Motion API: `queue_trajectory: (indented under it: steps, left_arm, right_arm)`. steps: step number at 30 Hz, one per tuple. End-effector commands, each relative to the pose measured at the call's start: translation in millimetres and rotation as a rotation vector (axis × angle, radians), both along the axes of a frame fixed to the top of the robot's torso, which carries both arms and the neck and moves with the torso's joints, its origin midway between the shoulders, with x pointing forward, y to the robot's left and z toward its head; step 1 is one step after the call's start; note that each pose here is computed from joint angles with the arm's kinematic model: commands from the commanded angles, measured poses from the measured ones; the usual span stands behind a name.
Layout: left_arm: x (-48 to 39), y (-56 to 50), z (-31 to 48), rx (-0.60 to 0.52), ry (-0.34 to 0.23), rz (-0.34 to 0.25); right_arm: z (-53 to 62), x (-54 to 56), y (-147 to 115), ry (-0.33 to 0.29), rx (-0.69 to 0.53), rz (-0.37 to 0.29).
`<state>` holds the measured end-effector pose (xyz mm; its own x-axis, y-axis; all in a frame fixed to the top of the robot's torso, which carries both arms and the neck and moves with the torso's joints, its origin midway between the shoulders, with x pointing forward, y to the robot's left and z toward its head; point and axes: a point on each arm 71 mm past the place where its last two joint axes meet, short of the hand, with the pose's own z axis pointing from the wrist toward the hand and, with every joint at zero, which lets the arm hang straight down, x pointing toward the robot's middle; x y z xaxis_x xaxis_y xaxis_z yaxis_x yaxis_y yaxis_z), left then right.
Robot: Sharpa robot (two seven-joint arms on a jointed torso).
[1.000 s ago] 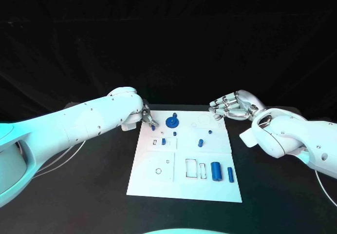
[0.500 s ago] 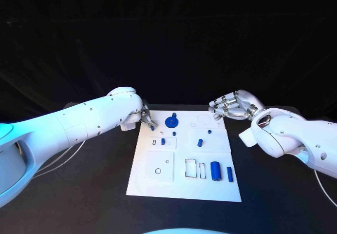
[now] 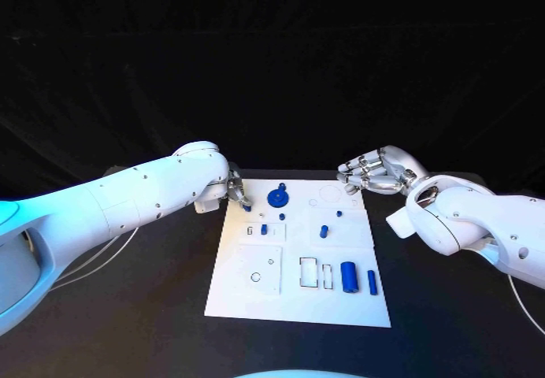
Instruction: Assemble the parts on the task board
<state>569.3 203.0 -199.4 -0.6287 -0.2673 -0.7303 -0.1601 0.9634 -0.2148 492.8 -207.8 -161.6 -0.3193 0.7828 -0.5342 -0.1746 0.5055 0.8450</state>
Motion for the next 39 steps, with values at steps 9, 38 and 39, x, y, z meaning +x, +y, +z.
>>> queue_trajectory:
  steps: [9,38,39]
  left_arm:
    - [-14.8,3.7,4.8,-0.168,0.006,0.069]
    - [-57.5,11.4,0.5,-0.168,-0.161,0.012]
    - [-59.2,10.8,-1.5,-0.171,-0.164,0.013]
  right_arm:
    - [0.2,-0.6,0,-0.003,0.003,0.013]
    - [0.2,-1.1,-1,0.001,0.009,0.009]
    - [0.2,-1.1,-2,0.001,0.009,0.009]
